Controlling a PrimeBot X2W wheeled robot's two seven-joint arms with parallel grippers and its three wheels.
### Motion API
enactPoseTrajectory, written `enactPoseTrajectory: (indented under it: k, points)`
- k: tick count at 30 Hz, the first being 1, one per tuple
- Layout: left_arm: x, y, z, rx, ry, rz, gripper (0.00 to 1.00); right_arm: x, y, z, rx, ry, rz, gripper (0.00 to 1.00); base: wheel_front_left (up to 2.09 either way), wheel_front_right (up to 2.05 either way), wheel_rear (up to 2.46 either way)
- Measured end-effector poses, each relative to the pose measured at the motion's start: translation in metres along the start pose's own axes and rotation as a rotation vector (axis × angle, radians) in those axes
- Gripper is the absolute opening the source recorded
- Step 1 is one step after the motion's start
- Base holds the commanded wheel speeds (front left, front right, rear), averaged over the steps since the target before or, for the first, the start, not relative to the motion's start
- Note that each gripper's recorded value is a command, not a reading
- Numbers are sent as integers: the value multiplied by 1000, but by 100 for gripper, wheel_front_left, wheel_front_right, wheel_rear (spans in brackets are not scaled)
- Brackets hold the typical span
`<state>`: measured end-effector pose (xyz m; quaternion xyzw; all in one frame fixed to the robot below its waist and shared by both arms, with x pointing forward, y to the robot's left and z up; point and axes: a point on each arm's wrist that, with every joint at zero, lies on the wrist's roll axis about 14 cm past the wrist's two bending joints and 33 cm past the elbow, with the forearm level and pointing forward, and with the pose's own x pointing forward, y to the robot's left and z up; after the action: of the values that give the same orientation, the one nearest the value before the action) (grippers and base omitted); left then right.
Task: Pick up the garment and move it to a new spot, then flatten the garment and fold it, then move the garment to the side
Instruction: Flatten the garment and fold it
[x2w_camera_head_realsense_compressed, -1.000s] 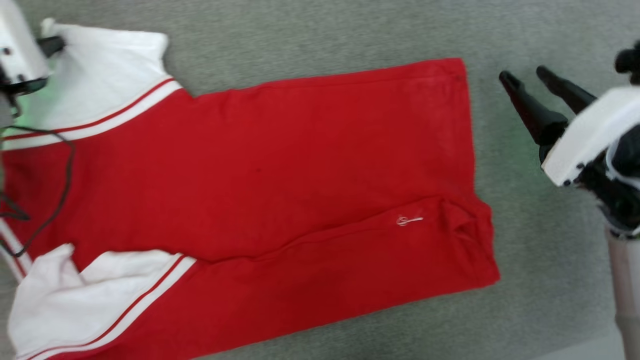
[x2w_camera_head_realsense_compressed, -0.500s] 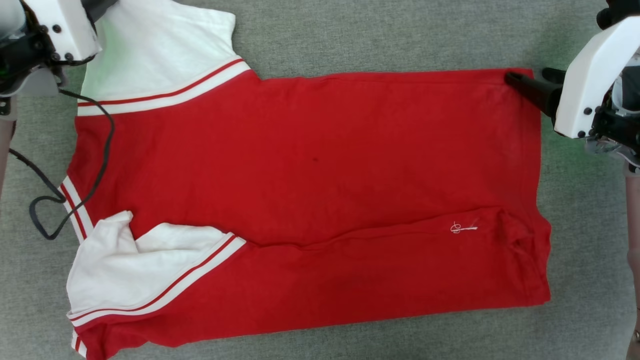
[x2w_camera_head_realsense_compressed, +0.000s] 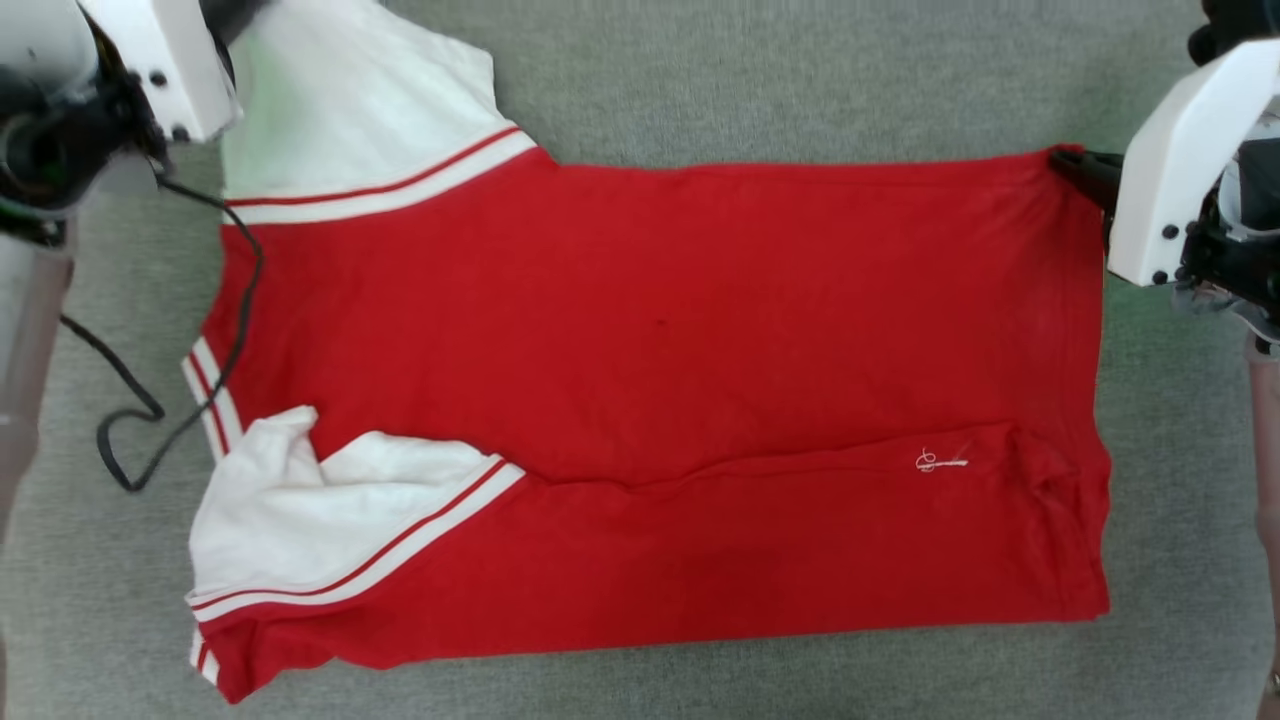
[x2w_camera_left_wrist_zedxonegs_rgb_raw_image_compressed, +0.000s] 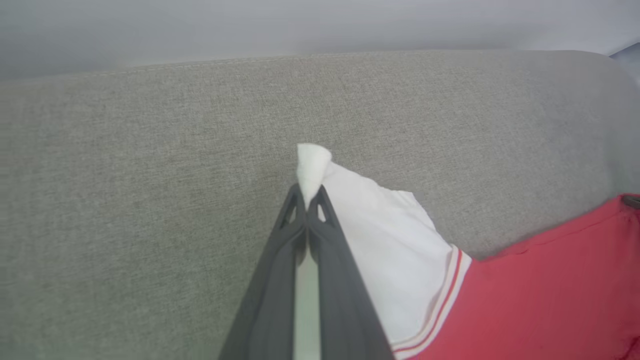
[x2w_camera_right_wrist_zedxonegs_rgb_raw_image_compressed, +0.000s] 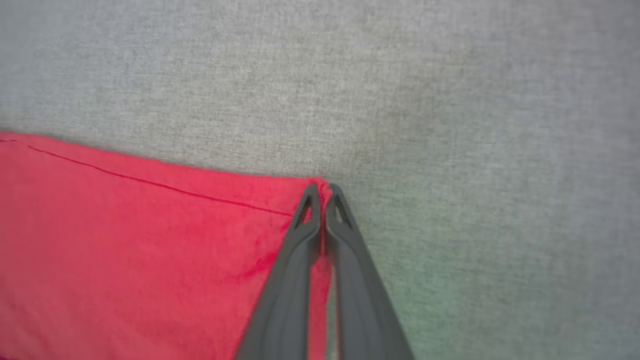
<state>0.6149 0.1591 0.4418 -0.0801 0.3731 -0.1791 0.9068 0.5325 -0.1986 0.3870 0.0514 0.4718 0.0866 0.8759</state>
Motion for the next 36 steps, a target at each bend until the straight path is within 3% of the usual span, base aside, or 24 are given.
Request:
enactPoseTrajectory:
  k: [5,10,17,26,27,28,29,36]
  points:
    - [-29,-4,-3,-20,-76,-18,0,-30,2,16,-20,-104,-9,0,0,0,0]
    - [-68,-1,-22,-67,-147,-11,0,-59,2,9,-4,-158,-12,0,0,0,0]
    - [-120,-2,-69,-175,-213,6,0,-86,5,-24,53,-174,2,0,0,0,0]
    - [-149,-11,-170,-365,-125,36,0,-87,8,-89,144,-126,16,0,0,0,0]
    - [-150,-12,-179,-379,-116,42,0,-86,7,-96,147,-123,9,13,0,0,0]
    - [-151,-11,-186,-394,-114,53,34,-86,6,-103,148,-119,6,82,0,0,0]
    - [-151,-11,-191,-411,-116,55,100,-85,7,-109,151,-122,4,100,0,0,0]
    - [-155,-15,-205,-429,-176,94,100,-95,7,-124,175,-209,4,100,0,0,0]
